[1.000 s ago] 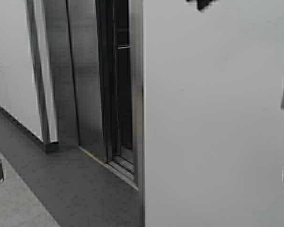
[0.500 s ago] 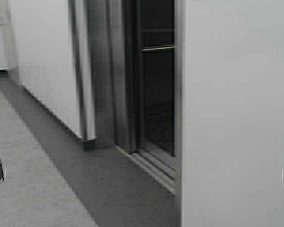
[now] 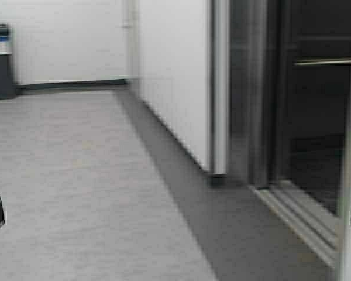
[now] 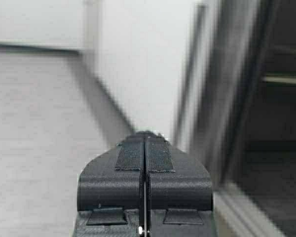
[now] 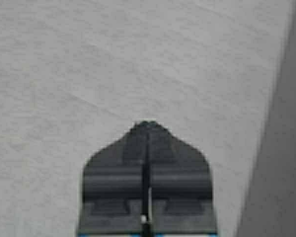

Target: Navigate to elevator, push the call button, then enter the elevator

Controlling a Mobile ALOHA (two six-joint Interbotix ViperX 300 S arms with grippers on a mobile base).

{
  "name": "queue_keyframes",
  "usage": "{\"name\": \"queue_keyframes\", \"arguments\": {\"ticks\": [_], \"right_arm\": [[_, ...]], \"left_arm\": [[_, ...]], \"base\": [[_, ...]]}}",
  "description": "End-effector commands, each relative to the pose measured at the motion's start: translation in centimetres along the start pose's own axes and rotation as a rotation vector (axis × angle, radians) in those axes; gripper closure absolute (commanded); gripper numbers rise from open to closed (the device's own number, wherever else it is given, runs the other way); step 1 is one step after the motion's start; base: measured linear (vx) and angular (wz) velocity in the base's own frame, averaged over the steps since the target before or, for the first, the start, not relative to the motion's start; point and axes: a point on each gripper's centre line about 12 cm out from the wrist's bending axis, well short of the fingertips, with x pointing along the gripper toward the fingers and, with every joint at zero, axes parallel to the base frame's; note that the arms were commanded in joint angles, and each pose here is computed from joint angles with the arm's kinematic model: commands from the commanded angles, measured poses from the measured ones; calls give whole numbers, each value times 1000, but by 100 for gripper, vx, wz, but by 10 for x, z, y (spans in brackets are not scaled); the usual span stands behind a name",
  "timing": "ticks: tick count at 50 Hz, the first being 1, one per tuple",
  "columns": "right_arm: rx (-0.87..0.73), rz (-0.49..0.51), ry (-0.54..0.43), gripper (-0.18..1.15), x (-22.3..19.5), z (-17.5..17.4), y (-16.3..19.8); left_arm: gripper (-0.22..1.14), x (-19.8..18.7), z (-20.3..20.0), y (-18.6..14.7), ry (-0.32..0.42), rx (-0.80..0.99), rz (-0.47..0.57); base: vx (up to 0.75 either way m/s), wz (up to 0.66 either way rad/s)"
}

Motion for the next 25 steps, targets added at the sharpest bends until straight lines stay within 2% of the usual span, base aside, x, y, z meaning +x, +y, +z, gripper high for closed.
{"name": "queue_keyframes", "arguments": {"ticks": [1, 6, 13, 25], "right_arm": [[-4, -2, -44, 91, 0, 14, -3], [-3, -6, -58, 91, 0, 17, -6], [16, -39, -29, 91, 0, 3, -18], [38, -85, -18, 91, -2, -7, -36]], "left_arm": [[89, 3, 2, 0, 0, 0, 1], [89, 3, 2, 0, 1, 2, 1], [89, 3, 2, -1, 2, -3, 0], [89, 7, -1, 0, 24, -4, 6]], "base": [[15, 51], [17, 51], [20, 46], [25, 30]]}}
